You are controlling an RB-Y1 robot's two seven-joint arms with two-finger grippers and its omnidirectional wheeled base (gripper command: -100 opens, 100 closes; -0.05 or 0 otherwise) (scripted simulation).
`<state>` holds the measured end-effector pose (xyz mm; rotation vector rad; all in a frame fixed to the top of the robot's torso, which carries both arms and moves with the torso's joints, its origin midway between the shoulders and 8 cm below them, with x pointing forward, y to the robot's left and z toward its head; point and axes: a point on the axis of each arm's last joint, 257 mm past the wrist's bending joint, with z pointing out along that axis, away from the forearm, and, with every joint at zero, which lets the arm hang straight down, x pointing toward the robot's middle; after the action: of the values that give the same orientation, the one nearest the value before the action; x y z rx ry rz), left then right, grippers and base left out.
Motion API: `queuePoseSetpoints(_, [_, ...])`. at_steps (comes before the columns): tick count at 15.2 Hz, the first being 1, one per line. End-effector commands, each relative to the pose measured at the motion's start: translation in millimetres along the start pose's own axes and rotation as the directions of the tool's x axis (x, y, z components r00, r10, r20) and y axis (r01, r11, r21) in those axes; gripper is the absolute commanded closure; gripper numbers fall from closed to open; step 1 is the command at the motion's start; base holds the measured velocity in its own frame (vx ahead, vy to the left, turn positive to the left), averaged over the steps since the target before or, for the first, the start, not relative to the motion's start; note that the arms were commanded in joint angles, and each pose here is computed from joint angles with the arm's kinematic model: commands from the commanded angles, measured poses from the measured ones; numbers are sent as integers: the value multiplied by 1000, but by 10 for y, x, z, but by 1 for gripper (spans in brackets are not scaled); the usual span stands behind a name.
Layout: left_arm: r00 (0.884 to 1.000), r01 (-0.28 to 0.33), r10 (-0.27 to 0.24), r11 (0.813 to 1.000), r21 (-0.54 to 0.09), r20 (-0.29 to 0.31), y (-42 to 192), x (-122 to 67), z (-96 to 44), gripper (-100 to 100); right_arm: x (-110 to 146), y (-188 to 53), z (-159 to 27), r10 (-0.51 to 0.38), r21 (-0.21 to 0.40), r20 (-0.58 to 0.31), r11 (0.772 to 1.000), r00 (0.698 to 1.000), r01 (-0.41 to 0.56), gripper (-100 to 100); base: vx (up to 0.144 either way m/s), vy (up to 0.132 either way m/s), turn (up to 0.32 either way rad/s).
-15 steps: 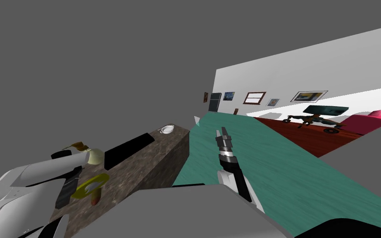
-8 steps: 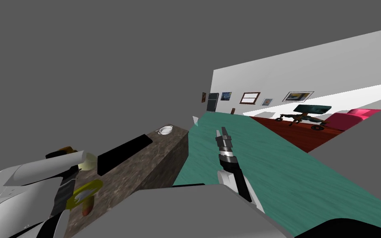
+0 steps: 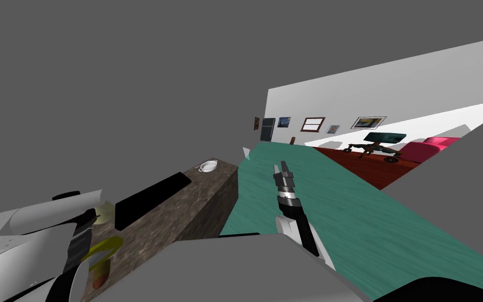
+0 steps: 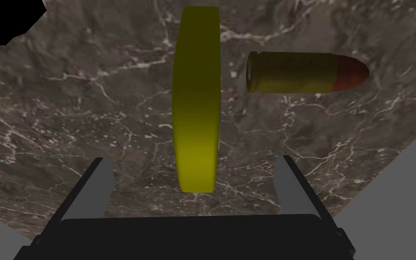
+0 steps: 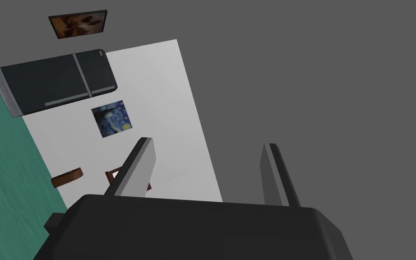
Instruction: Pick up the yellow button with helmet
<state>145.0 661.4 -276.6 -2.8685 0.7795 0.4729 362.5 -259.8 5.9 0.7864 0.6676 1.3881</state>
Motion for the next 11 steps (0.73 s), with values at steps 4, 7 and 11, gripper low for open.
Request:
queuePoseSetpoints(4, [1000,-7,7,1000,-2,-1,10,68,137,-100,0,0,0,0,0,0,1000,1000,0,0,-4,9,27])
queuePoseSetpoints(7, [1000,-7,7,1000,-3,-1,14,78,144,100,0,0,0,0,0,0,1000,1000,0,0,-7,5,13])
queuePoseSetpoints(11, [1000,-8,8,1000,-6,-1,22,78,148,100,0,0,0,0,0,0,1000,1000,0,0,0,0,0])
